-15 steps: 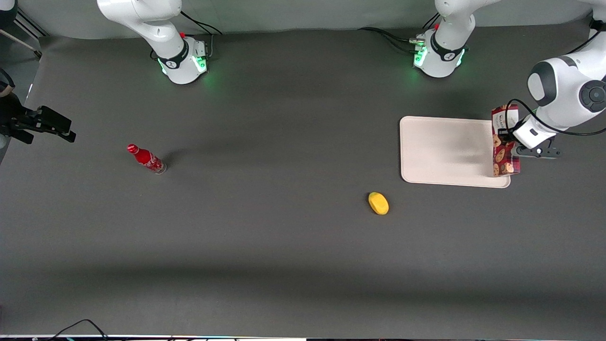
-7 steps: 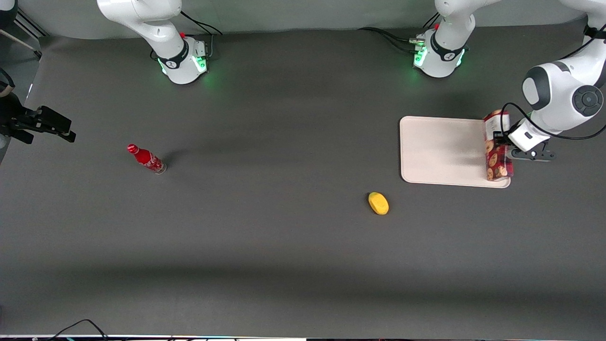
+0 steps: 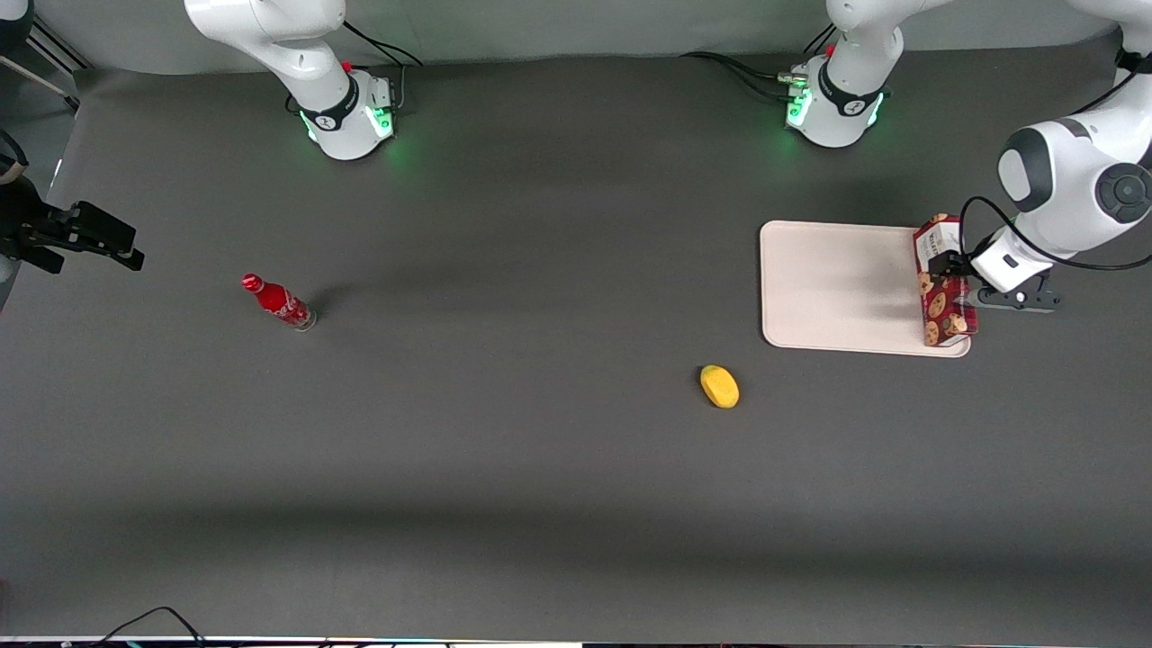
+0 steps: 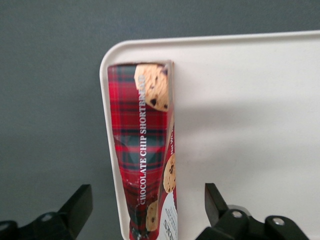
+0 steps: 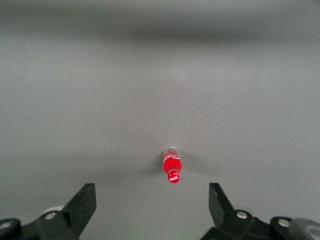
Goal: Place red cookie box on tray
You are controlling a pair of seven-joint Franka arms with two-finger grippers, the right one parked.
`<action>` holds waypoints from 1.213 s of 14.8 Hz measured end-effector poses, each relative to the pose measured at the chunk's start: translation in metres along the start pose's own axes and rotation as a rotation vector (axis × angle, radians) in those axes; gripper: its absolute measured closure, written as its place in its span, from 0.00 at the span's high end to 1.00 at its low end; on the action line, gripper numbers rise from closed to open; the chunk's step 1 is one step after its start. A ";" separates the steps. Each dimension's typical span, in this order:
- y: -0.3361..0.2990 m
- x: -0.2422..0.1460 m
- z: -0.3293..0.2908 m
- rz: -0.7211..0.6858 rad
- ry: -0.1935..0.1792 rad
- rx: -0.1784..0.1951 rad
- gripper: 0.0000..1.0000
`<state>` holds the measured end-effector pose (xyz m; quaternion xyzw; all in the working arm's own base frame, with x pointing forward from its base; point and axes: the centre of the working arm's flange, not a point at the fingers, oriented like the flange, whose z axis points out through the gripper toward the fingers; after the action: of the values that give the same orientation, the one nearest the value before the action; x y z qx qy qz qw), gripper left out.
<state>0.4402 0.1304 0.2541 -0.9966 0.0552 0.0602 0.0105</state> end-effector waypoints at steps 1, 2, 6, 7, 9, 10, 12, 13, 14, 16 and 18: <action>-0.001 0.006 -0.009 0.004 -0.014 -0.002 1.00; -0.002 0.013 -0.021 0.007 -0.032 -0.004 1.00; 0.006 0.059 -0.112 0.039 -0.020 0.012 1.00; 0.013 0.070 -0.141 0.034 0.000 0.007 1.00; 0.022 0.084 -0.196 0.017 0.024 0.001 1.00; 0.028 0.087 -0.224 0.015 0.028 0.002 1.00; 0.047 0.089 -0.276 0.013 0.023 -0.007 1.00; 0.063 0.087 -0.301 -0.001 0.015 -0.013 1.00; 0.080 0.085 -0.324 -0.023 0.010 -0.013 1.00; 0.110 0.081 -0.356 -0.028 0.016 -0.006 1.00; 0.127 0.079 -0.368 -0.015 0.028 -0.004 1.00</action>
<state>0.5481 -0.0145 0.6082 -0.9977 0.0479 0.0463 0.0081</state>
